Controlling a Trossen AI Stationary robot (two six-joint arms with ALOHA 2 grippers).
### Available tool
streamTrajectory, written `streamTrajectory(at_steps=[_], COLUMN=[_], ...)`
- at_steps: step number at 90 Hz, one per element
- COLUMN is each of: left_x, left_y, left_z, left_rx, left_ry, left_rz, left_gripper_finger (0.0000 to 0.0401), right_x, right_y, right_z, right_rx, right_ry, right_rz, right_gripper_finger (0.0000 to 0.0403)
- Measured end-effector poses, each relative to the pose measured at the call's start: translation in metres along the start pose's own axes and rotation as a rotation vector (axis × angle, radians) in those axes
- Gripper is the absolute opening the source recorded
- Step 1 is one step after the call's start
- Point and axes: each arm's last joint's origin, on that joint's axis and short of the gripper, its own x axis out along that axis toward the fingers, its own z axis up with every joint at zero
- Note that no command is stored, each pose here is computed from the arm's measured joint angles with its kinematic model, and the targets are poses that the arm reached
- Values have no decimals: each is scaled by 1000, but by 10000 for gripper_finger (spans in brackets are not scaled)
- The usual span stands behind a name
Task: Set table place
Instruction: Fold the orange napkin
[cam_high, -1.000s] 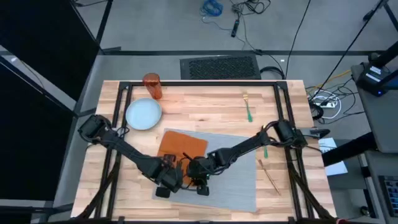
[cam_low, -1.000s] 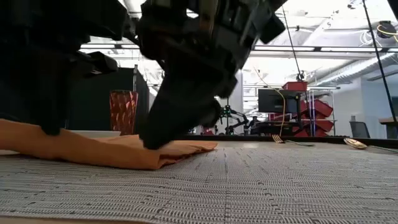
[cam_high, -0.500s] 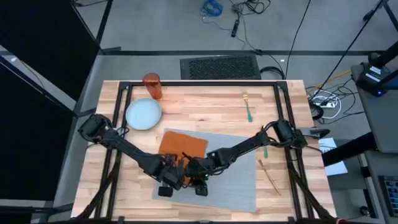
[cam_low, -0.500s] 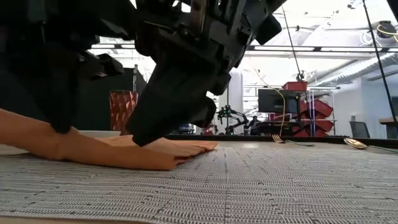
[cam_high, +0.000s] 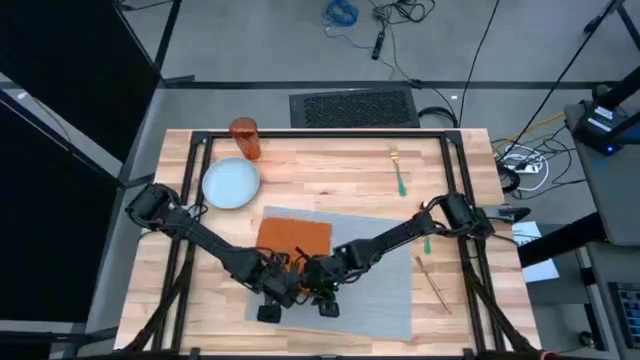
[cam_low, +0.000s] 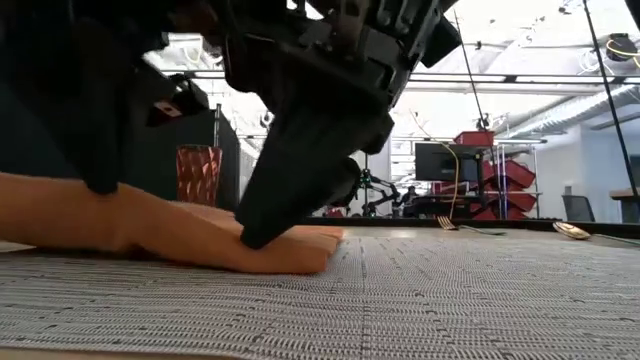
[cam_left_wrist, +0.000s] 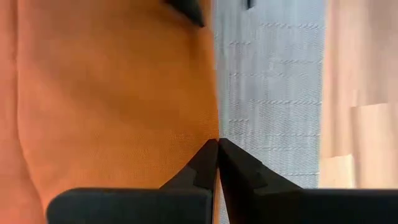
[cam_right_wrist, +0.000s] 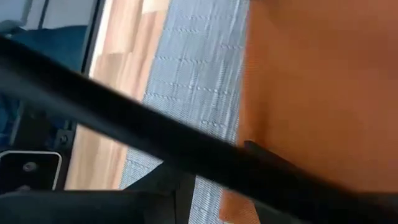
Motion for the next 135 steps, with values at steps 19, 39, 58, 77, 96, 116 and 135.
streamTrajectory(at_steps=[19,39,58,77,96,116,135], left_x=[-2,-2,-3,-4,-4,0,3], left_y=[-2,-1,2,-12,-21,-19,-22], left_z=[1,2,-10,-22,-28,-38,-46], left_rx=[-22,-27,-24,12,7,-36,-64], left_ry=[15,14,124,169,162,199,231], left_rz=[-47,-46,21,46,112,144,132], left_gripper_finger=[0,0,0,39,156,259,271], right_x=[-3,-22,-38,-37,-37,-37,-35], right_y=[-2,5,14,19,21,21,18], right_z=[-6,-6,1,4,10,10,8], right_rx=[-32,-80,-114,-137,-149,-143,-113], right_ry=[73,107,51,8,-48,-52,-46], right_rz=[-30,-61,-72,-52,-36,-34,-78], right_gripper_finger=[119,119,119,118,118,119,118])
